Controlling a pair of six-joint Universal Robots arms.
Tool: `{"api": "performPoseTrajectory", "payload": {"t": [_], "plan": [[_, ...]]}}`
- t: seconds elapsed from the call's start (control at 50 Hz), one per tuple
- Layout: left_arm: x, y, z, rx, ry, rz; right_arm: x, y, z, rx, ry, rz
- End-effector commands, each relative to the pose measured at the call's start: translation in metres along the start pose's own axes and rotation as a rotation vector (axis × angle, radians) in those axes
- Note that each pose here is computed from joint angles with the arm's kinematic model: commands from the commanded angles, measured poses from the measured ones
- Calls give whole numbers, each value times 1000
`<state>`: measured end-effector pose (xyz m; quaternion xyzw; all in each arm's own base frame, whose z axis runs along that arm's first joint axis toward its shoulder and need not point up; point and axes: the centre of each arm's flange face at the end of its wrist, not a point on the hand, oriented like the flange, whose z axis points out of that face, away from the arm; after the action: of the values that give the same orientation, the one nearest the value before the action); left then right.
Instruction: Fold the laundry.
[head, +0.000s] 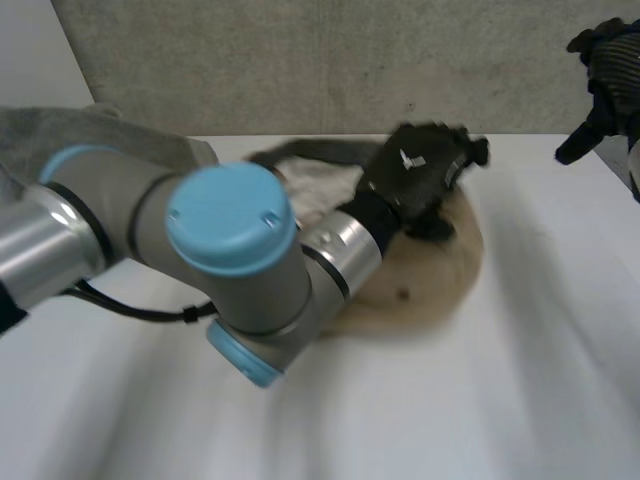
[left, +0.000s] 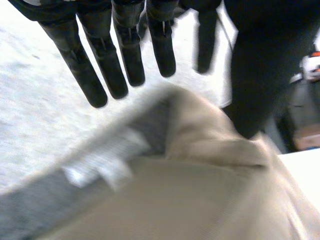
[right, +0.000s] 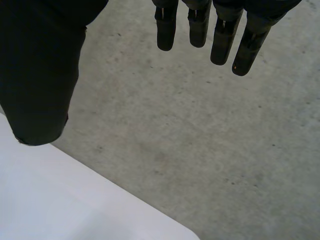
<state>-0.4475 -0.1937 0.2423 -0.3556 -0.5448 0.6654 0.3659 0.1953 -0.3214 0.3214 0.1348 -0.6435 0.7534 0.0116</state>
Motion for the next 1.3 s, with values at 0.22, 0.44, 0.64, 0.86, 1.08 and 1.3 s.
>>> {"api": "performPoseTrajectory", "payload": {"t": [0.22, 0.44, 0.64, 0.86, 1.08, 1.3], "plan": [[-56, -88, -52, 104, -149, 73, -13, 11, -10, -102, -90, -190], [-135, -47, -127, -143, -435, 28, -101, -14, -107, -15, -562, -338], [-158, 44, -144, -411, -483, -69, -155, 21, -149, -227, -643, -302], [-165, 101, -132, -534, -448, -68, -197, 78, -172, -263, -611, -339], [-152, 100, -118, -509, -405, -54, -220, 118, -155, -147, -516, -474], [-144, 63, -132, -462, -469, -34, -194, 25, -120, 129, -361, -350]]}}
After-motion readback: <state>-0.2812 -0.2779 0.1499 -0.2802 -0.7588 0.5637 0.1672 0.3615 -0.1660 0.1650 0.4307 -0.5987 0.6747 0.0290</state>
